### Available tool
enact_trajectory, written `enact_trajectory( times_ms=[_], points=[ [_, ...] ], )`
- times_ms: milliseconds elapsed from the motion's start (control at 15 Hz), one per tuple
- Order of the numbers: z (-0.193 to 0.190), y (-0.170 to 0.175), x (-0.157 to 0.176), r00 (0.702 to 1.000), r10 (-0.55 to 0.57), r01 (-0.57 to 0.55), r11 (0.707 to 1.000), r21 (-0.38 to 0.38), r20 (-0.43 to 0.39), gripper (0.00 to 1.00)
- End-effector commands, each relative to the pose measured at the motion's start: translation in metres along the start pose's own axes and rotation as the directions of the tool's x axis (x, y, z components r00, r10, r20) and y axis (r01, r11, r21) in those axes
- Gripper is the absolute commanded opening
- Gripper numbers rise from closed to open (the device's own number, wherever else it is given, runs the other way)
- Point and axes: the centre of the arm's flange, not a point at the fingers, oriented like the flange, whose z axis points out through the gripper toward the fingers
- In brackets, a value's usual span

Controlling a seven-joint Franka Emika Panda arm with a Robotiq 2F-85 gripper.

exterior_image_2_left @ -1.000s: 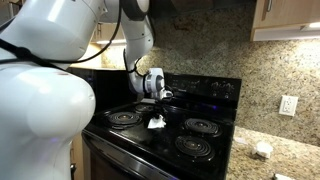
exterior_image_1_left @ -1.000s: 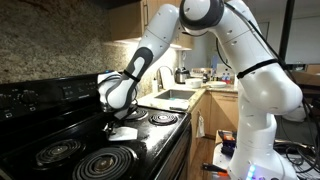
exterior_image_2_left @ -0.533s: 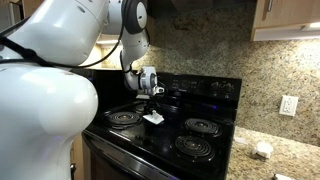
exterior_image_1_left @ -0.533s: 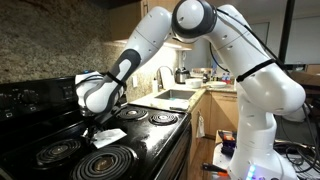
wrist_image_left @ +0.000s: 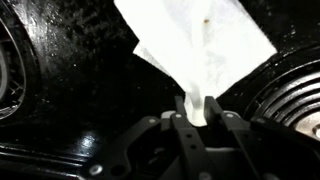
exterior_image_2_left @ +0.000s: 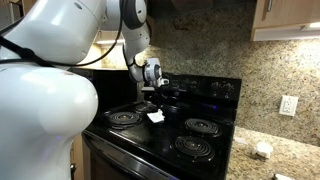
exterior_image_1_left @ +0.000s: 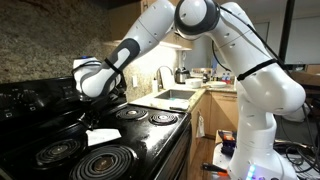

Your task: Wipe the stove with the napkin

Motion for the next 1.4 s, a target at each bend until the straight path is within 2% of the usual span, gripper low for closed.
enact_trajectory(
  times_ms=[0, 267, 400, 467, 800, 1333],
  points=[
    [-0.035, 0.003, -0.025, 0.998, -0.014, 0.012, 0.999, 0.041, 0.062, 0.58],
    [-0.035, -0.003, -0.052, 0.99, -0.014, 0.006, 0.998, 0.055, 0.14, 0.84],
    [-0.019, 0.006, -0.066, 0.982, 0.006, -0.013, 0.999, 0.039, 0.189, 0.97],
    [-0.009, 0.013, -0.073, 0.978, 0.012, -0.021, 0.999, 0.038, 0.207, 1.0],
    [0.021, 0.042, -0.08, 0.973, 0.046, -0.052, 0.998, 0.02, 0.225, 1.0],
    [0.014, 0.035, -0.053, 0.994, -0.026, 0.019, 0.998, 0.058, 0.107, 1.0]
  ],
)
